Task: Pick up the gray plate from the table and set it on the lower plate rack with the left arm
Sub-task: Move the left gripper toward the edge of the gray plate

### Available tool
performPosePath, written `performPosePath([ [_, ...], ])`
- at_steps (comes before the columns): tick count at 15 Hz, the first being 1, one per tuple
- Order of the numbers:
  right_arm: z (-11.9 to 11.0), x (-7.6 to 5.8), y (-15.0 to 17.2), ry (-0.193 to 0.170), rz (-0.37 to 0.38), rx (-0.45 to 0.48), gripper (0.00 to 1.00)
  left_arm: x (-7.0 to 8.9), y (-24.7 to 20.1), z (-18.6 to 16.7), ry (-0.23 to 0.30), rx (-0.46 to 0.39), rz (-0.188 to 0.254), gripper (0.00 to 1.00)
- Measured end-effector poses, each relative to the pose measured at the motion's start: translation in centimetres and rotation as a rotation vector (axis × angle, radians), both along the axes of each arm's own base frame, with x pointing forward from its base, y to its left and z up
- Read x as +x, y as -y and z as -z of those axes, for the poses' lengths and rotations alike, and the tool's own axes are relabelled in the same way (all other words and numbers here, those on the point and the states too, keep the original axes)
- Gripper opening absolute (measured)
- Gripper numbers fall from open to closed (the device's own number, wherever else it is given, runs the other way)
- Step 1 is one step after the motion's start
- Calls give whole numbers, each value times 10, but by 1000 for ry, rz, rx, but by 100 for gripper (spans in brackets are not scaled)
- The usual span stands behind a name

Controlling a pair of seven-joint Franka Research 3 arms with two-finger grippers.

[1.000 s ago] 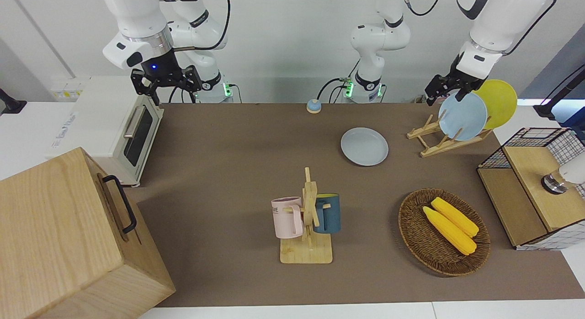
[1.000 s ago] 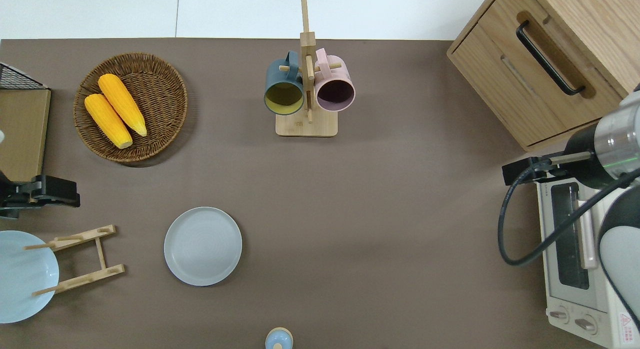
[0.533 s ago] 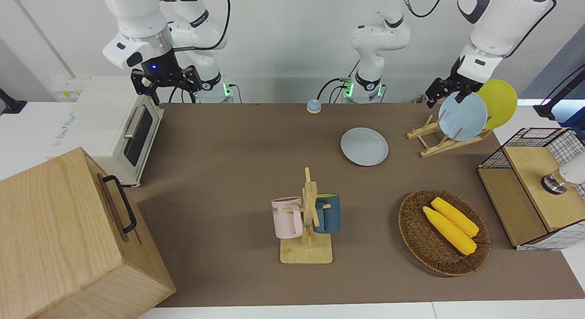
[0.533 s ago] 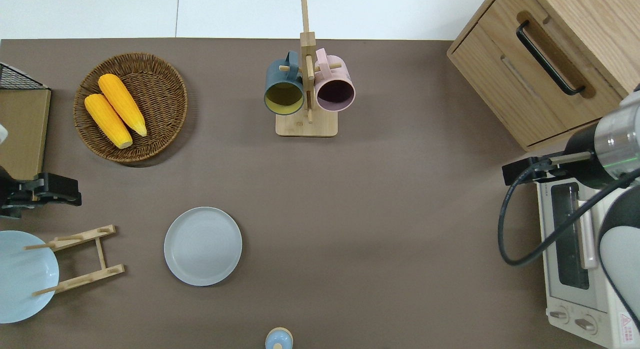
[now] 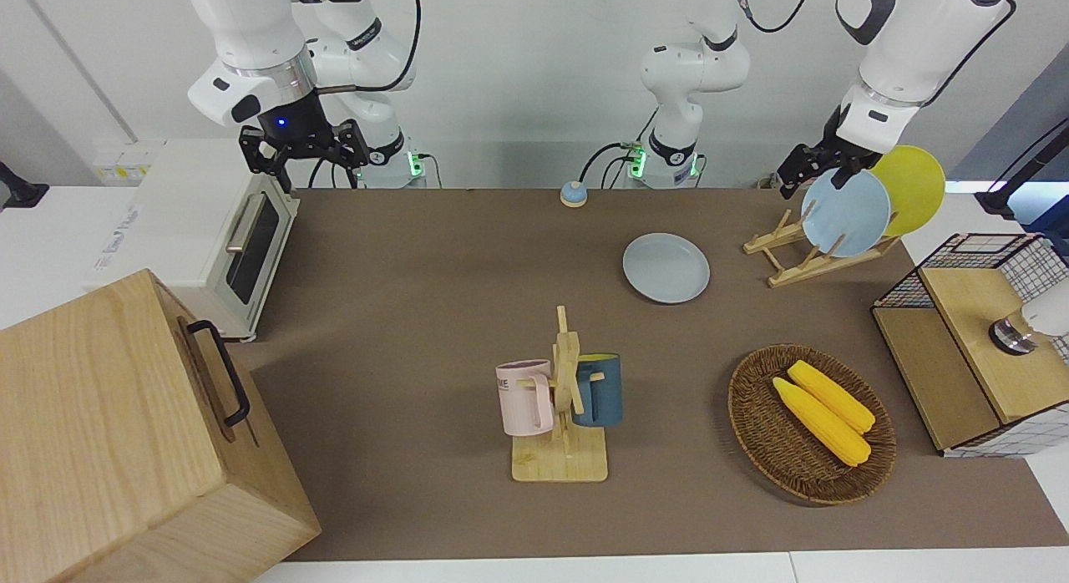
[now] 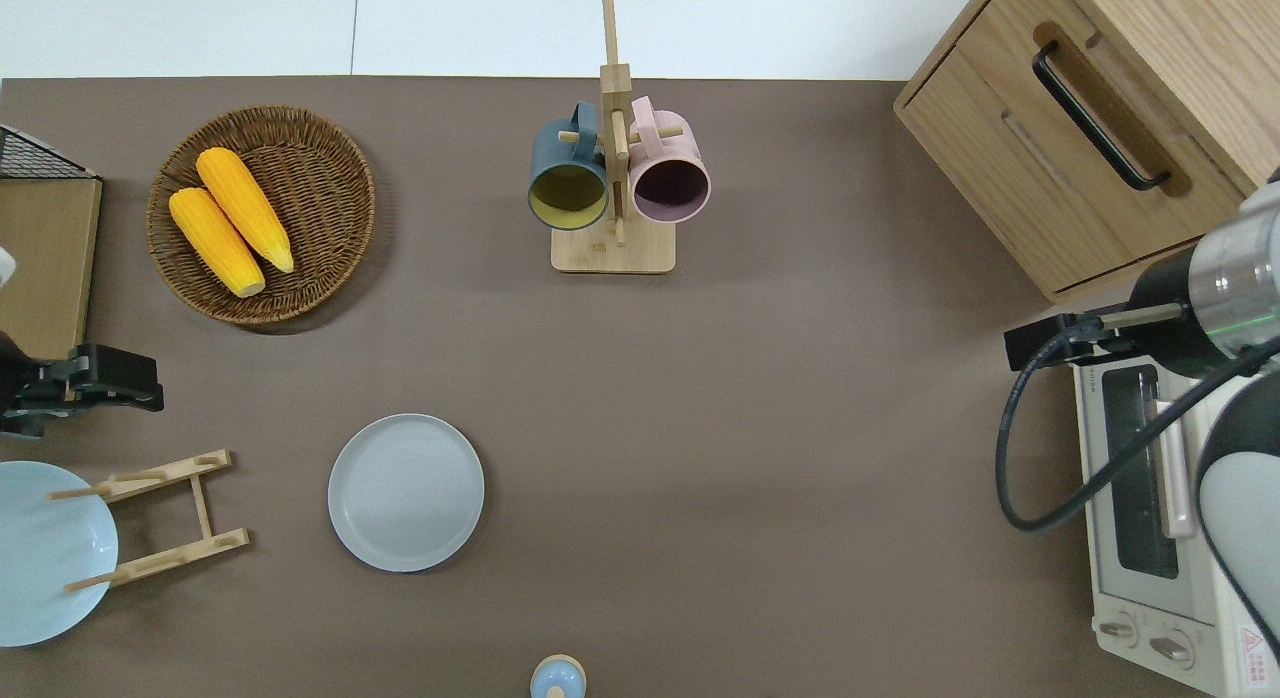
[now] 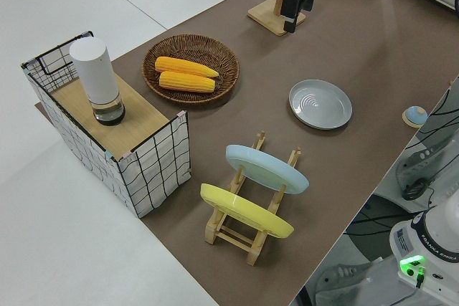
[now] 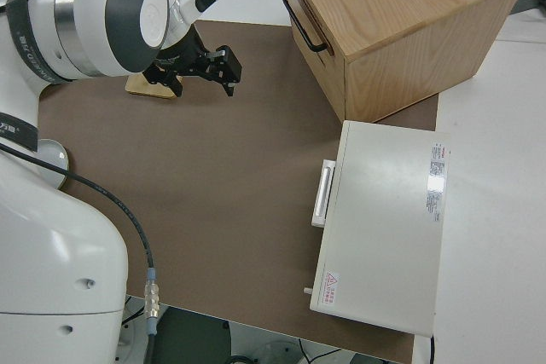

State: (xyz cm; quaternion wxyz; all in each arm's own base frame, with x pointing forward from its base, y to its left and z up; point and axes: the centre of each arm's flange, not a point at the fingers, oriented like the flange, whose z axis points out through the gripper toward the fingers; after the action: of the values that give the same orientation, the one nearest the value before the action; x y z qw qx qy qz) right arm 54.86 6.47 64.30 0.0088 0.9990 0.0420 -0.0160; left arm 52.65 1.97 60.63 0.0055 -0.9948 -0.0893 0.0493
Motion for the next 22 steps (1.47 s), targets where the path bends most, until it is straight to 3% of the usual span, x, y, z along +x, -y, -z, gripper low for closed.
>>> performPosePath([
  [4,0,0,0,0,0,0,99,1,0,17,-11,0,1,100],
  [10,0,0,0,0,0,0,99,1,5,83,-19,-1,10,100],
  [14,0,0,0,0,0,0,99,-10,12,134,-17,-1,20,100],
  [22,0,0,0,0,0,0,99,-40,29,215,39,8,-6,100],
])
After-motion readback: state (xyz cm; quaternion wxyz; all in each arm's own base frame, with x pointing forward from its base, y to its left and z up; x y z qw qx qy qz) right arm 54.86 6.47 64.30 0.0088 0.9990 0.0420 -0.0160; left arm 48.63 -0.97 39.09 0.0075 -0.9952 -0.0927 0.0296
